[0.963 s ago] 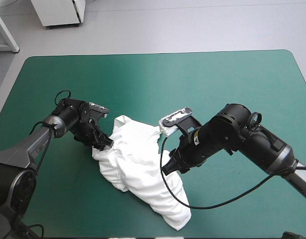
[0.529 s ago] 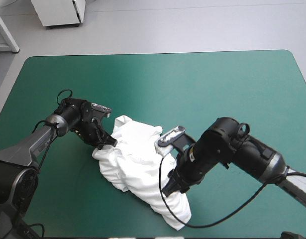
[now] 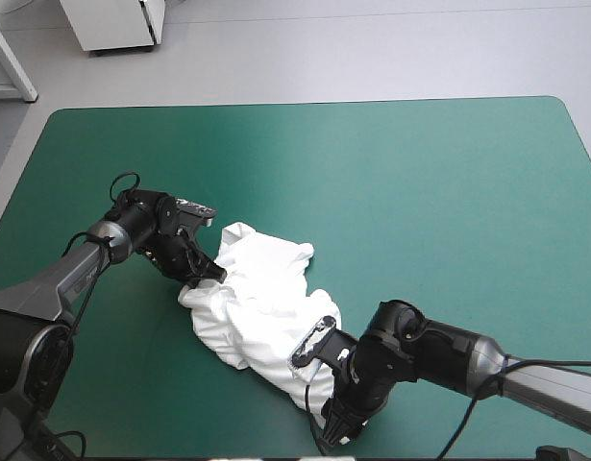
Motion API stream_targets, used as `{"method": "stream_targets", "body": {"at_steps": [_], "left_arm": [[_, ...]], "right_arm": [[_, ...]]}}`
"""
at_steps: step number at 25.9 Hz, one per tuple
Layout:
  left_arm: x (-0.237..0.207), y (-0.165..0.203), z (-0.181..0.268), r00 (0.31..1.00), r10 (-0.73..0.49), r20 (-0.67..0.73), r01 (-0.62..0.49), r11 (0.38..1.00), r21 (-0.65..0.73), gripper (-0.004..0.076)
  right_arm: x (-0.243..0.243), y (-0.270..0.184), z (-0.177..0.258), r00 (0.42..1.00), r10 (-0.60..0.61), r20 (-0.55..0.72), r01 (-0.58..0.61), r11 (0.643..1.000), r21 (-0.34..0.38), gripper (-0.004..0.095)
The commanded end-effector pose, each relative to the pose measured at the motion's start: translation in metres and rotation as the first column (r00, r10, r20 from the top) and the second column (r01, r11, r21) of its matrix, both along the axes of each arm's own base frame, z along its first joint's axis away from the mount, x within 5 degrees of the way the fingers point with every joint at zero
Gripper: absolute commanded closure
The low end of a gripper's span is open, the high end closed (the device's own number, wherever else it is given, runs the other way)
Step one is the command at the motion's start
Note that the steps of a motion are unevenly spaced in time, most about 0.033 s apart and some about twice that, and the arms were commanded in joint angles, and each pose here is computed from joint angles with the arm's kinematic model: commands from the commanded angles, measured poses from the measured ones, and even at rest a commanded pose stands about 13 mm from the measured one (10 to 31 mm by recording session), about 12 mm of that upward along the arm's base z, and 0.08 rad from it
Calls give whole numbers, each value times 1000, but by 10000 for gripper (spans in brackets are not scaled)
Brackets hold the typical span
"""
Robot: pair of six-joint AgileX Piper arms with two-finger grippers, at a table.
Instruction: Fold the cloth
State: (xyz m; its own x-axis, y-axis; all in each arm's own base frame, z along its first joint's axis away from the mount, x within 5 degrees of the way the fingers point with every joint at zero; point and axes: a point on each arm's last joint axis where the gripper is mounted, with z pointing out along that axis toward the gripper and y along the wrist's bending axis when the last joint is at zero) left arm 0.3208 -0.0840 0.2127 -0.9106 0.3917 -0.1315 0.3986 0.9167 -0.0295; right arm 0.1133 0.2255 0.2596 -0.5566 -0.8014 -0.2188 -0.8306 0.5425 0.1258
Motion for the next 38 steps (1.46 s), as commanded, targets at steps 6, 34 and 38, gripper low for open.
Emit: {"method": "stream_targets", "body": {"at_steps": [6, 34, 38], "left_arm": [[4, 3, 5, 998, -13, 56, 11, 1000, 26, 733], [-17, 4, 196, 872, 7, 489, 57, 992, -116, 733], [-30, 3, 234, 819, 18, 574, 93, 982, -164, 733]], "right_arm": [[14, 16, -34, 998, 25, 64, -23, 999, -37, 307], [64, -75, 159, 762, -383, 523, 316, 924, 218, 927], [74, -105, 197, 647, -496, 580, 365, 868, 336, 927]]}}
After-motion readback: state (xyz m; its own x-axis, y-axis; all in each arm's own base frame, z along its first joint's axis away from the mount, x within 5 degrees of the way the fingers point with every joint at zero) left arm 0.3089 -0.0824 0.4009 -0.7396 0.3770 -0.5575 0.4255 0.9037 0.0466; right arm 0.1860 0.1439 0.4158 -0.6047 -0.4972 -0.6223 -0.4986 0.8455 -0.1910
